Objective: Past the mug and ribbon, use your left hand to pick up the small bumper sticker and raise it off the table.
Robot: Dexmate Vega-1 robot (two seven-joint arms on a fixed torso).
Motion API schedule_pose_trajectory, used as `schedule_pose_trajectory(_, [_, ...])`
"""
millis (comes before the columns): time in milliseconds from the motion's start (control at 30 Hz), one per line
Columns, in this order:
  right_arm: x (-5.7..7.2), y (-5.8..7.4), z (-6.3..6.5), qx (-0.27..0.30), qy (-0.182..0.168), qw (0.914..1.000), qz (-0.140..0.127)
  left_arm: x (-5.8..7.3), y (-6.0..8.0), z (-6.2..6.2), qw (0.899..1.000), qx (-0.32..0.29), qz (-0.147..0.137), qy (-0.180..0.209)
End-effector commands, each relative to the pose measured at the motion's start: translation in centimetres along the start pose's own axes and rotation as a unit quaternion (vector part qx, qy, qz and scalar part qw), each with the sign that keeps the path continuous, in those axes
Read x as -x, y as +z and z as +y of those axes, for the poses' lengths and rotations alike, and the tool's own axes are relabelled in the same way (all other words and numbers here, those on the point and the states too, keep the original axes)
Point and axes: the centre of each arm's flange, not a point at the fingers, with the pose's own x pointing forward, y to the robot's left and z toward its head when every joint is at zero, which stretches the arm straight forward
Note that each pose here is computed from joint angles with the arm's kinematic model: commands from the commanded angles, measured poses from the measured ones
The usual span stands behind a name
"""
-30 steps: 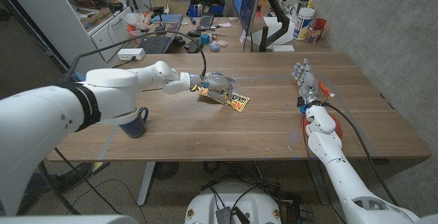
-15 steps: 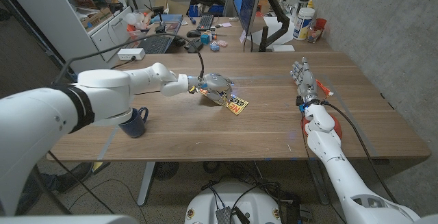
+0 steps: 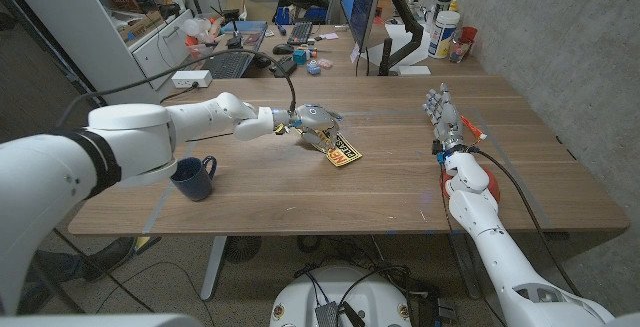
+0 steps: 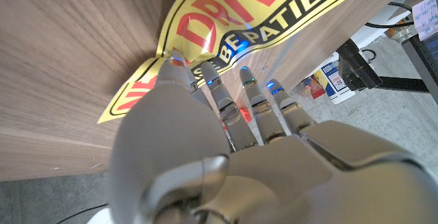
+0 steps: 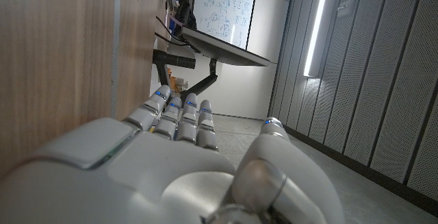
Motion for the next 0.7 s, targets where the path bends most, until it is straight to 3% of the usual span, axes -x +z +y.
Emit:
schedule_pose_trajectory(33, [-0.2, 0.2, 0.3, -0.001, 0.005, 1.0, -0.002, 0.6, -0.3, 0.7, 1.0, -0.003, 0.016, 0.014])
schedule_pose_trajectory(700, [-0.4, 0.6, 0.6, 0.001, 0.01, 0.9999, -0.008, 1.3, -0.3, 2.3, 0.999, -0.011, 0.029, 0.033])
